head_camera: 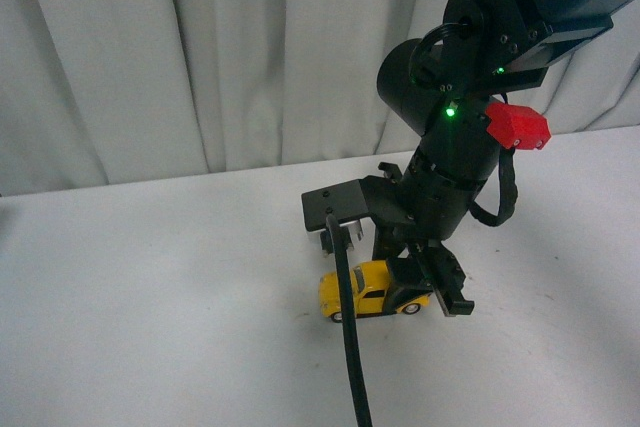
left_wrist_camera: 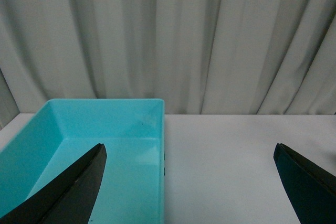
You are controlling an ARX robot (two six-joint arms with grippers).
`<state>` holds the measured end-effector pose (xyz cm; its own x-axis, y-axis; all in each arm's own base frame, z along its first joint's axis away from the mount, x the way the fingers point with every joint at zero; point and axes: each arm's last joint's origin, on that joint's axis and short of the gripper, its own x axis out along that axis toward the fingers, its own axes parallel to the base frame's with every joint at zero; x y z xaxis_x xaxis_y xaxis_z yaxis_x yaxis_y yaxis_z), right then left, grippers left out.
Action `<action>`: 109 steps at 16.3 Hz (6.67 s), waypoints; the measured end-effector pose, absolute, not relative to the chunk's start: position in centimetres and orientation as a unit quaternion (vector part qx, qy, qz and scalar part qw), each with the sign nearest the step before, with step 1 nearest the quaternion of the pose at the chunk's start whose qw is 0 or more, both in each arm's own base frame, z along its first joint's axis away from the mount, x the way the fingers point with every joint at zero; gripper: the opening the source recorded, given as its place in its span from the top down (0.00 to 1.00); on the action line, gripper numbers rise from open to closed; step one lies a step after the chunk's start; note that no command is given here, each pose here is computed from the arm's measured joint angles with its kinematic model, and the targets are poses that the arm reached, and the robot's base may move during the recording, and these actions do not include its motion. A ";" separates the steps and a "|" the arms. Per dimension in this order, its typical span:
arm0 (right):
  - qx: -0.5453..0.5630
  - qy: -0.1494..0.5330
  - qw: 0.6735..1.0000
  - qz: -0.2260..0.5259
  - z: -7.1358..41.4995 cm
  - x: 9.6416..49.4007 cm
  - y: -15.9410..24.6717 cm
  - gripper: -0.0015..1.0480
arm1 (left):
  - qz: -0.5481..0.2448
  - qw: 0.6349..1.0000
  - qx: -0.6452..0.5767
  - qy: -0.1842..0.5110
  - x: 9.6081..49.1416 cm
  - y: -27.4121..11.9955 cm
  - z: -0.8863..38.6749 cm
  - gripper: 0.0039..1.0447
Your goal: Wind up and store yellow beetle toy
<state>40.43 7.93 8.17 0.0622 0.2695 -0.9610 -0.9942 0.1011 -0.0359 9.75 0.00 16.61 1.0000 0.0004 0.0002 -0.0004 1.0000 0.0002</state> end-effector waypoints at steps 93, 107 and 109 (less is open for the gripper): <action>-0.009 0.005 1.000 0.001 18.5 20.1 0.0 0.98 | 0.001 1.000 0.000 0.000 9.7 0.0 16.6 0.06; -0.008 0.003 1.000 0.001 16.6 13.5 0.0 0.98 | 0.000 1.000 0.000 0.000 9.7 0.0 16.6 0.06; -0.008 -0.003 1.000 0.001 16.9 13.0 0.0 0.98 | 0.000 1.000 0.000 0.000 9.7 0.0 16.6 0.06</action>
